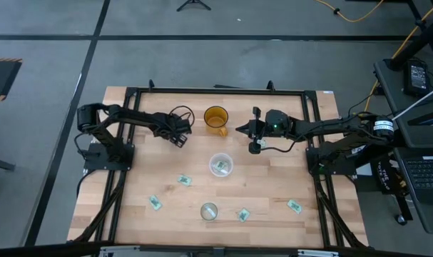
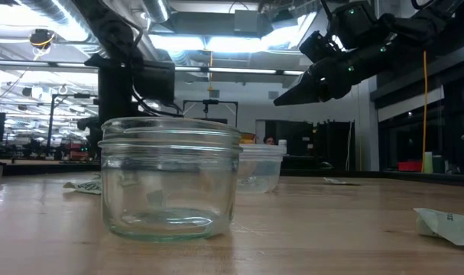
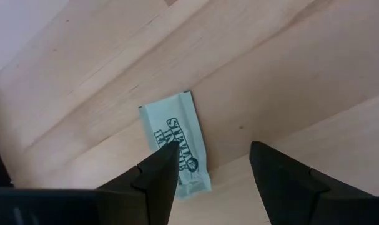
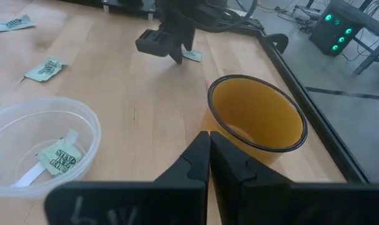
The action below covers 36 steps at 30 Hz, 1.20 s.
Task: Pick and place Stevia / Truvia into bins
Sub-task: Put the stevia packet into the transparent plastic container
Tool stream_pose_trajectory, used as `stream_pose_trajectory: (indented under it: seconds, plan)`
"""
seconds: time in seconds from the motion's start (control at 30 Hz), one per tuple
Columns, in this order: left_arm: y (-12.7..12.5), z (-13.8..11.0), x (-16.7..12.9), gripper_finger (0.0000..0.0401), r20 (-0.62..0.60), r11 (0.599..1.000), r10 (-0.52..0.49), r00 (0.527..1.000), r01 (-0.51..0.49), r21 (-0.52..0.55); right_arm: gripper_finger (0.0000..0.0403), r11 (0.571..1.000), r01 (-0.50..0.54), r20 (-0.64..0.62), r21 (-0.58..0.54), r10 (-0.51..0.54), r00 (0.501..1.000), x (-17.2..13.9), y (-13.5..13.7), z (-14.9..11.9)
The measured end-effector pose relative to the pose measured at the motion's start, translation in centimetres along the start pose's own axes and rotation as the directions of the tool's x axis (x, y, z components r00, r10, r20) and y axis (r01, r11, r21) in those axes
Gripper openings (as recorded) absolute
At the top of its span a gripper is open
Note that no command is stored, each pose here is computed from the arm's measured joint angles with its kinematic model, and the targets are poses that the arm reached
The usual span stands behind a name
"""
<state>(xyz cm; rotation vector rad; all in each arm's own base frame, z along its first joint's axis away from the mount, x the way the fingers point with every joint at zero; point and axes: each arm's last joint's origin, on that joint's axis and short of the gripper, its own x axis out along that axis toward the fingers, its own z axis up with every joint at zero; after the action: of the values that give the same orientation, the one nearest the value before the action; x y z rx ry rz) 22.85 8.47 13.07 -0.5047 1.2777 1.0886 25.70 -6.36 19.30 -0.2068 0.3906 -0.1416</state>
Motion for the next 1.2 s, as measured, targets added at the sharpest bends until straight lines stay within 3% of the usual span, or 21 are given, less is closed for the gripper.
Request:
stream_pose_trajectory:
  seconds: [0.53, 0.77, 1.03, 1.2]
  plan:
    - [0.4, 0.1, 0.3, 0.0193, -0.064, 0.999, -0.040, 0.997, 0.039, -0.024, 0.0017, 1.000, 0.000, 0.000, 0.000, 0.000, 1.000, 0.0, 0.0, 0.0]
    - [1.4, 0.5, 1.1, 0.0191, -0.122, 0.991, -0.106, 0.987, 0.096, -0.089, 0.0017, 1.000, -0.001, 0.001, 0.020, 0.001, 1.000, 0.0, 0.0, 0.0]
    - [1.8, 0.8, 1.3, 0.0145, -0.153, 0.984, -0.158, 0.976, 0.143, -0.103, 0.0017, 1.000, 0.000, 0.000, 0.023, 0.000, 1.000, 0.0, 0.0, 0.0]
    - [1.6, 0.8, 1.3, 0.0101, -0.149, 0.986, -0.165, 0.975, 0.158, -0.058, 0.0017, 1.000, 0.000, 0.001, 0.023, 0.000, 1.000, 0.0, 0.0, 0.0]
